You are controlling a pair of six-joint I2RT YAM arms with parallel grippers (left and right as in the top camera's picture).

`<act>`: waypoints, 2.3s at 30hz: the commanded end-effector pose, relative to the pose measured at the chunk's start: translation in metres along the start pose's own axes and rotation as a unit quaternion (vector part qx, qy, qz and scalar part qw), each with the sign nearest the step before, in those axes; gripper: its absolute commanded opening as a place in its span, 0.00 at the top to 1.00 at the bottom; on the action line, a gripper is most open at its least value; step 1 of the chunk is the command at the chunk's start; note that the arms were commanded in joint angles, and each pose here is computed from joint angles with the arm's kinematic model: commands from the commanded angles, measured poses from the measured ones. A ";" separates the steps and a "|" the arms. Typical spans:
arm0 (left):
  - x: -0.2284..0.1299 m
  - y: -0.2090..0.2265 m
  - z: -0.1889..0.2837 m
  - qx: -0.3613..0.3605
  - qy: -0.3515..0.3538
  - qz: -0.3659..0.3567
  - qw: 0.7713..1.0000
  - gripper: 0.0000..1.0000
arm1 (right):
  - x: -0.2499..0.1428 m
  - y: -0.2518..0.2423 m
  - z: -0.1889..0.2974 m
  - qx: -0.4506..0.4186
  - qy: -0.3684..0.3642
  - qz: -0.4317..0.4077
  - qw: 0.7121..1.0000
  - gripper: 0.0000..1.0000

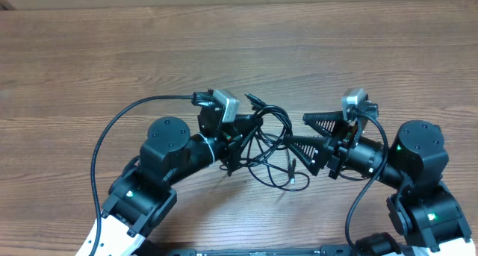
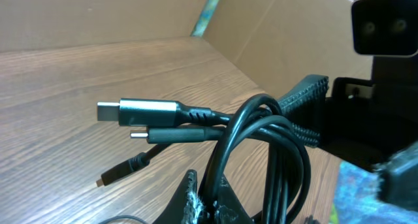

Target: Untangle cables

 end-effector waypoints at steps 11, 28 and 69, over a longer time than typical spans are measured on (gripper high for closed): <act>0.006 0.020 0.002 0.085 -0.025 0.032 0.995 0.96 | -0.010 -0.013 -0.014 0.002 0.041 -0.034 0.999 0.96; -0.011 0.060 0.002 0.197 -0.025 0.153 0.968 0.96 | -0.022 0.020 -0.009 0.116 0.074 0.022 0.990 0.96; -0.015 -0.010 -0.001 -0.075 0.053 -0.037 0.995 0.46 | -0.018 0.009 -0.012 0.078 0.066 -0.004 0.995 0.96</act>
Point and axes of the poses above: each gripper's point midway between its finger pads, its own z axis back along the fingers, its own y axis along the line the jaws close on, x = y × z, the point moved 2 cm from there along z, back along the fingers, and after that the axes turned 1 degree about z, right-handed, at the moved point
